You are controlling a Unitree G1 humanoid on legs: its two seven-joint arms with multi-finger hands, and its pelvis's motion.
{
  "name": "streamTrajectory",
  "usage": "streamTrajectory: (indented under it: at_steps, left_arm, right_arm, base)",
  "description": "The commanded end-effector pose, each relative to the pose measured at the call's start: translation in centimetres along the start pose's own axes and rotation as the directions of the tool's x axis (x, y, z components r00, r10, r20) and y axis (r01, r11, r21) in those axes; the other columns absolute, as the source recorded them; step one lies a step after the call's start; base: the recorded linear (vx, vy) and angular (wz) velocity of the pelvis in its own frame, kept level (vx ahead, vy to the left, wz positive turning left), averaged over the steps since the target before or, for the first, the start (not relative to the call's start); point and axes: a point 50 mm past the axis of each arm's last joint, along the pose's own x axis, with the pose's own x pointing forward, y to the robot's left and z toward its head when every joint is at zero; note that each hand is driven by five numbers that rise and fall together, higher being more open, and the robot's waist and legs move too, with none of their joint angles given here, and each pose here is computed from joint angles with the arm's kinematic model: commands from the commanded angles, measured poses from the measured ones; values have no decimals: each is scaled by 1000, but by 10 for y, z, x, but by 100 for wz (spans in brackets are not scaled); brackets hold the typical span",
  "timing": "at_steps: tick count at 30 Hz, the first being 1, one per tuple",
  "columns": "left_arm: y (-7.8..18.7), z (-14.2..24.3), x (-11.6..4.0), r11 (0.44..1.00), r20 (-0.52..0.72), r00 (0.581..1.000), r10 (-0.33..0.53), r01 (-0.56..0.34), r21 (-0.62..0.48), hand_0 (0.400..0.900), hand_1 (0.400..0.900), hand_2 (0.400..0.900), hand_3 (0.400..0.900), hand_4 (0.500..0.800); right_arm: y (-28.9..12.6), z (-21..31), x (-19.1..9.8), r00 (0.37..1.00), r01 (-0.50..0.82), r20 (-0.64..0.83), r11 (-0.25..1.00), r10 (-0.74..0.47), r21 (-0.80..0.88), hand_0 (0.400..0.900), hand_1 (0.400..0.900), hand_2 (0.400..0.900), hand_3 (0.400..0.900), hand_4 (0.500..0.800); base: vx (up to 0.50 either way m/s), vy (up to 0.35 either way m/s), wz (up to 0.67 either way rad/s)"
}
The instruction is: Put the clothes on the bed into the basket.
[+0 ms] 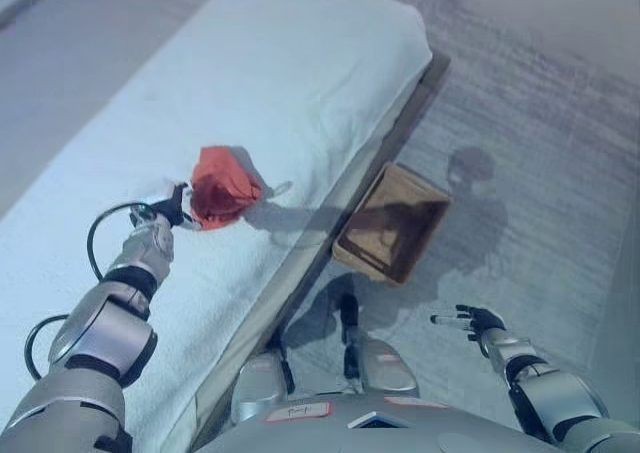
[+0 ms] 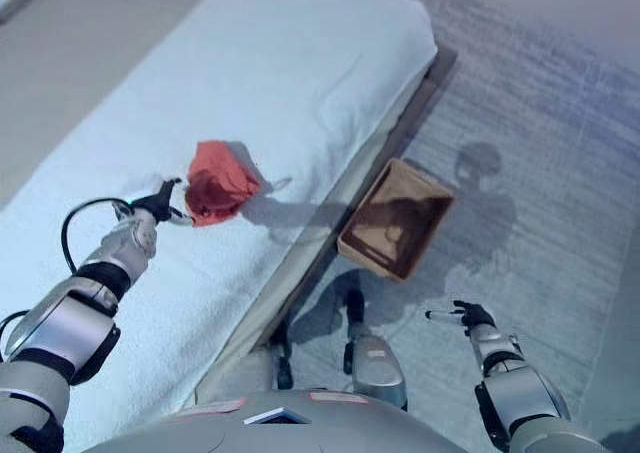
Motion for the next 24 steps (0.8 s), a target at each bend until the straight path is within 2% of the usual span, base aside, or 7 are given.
streamTrajectory:
  at_steps: [1, 5, 9, 16, 18, 19, 24]
  left_arm:
    - [96, 18, 13, 962, 1, 962, 273, -273, 4, 900, 900, 900, 900, 800]
    - [107, 24, 13, 958, 5, 958, 286, -286, 35, 900, 900, 900, 900, 800]
    - [105, 30, 14, 961, 8, 961, 276, -276, 29, 900, 900, 900, 900, 800]
    - [89, 49, 15, 978, 46, 980, 195, -198, 70, 900, 900, 900, 900, 800]
    - [82, 50, 15, 983, 42, 984, 173, -175, 50, 414, 414, 414, 414, 508]
    - [72, 51, 14, 988, 37, 988, 149, -150, 35, 400, 400, 400, 400, 500]
    - [63, 56, 14, 991, 40, 990, 137, -137, 1, 400, 400, 400, 400, 500]
  right_arm:
    - [-38, 6, -2, 988, 156, -15, 985, -155, 69, 900, 900, 900, 900, 800]
    - [-35, -3, -2, 987, 162, -25, 983, -161, 90, 900, 900, 900, 900, 800]
    - [-27, -2, -1, 988, 154, -11, 983, -153, 96, 900, 900, 900, 900, 800]
    - [-21, 47, -1, 980, 151, 118, 984, -161, 95, 900, 900, 900, 900, 800]
    - [-18, 61, -1, 976, 149, 146, 985, -161, 92, 900, 900, 900, 900, 800]
    - [-18, 70, -2, 973, 148, 165, 985, -162, 92, 900, 900, 900, 900, 800]
    - [-18, 82, -4, 967, 159, 186, 983, -173, 90, 900, 900, 900, 900, 800]
  base:
    - [10, 12, -14]
    - [18, 23, -12]
    - [19, 21, -6]
    - [10, 22, -9]
    - [23, 15, -8]
    - [26, 0, -6]
    - [8, -3, -2]
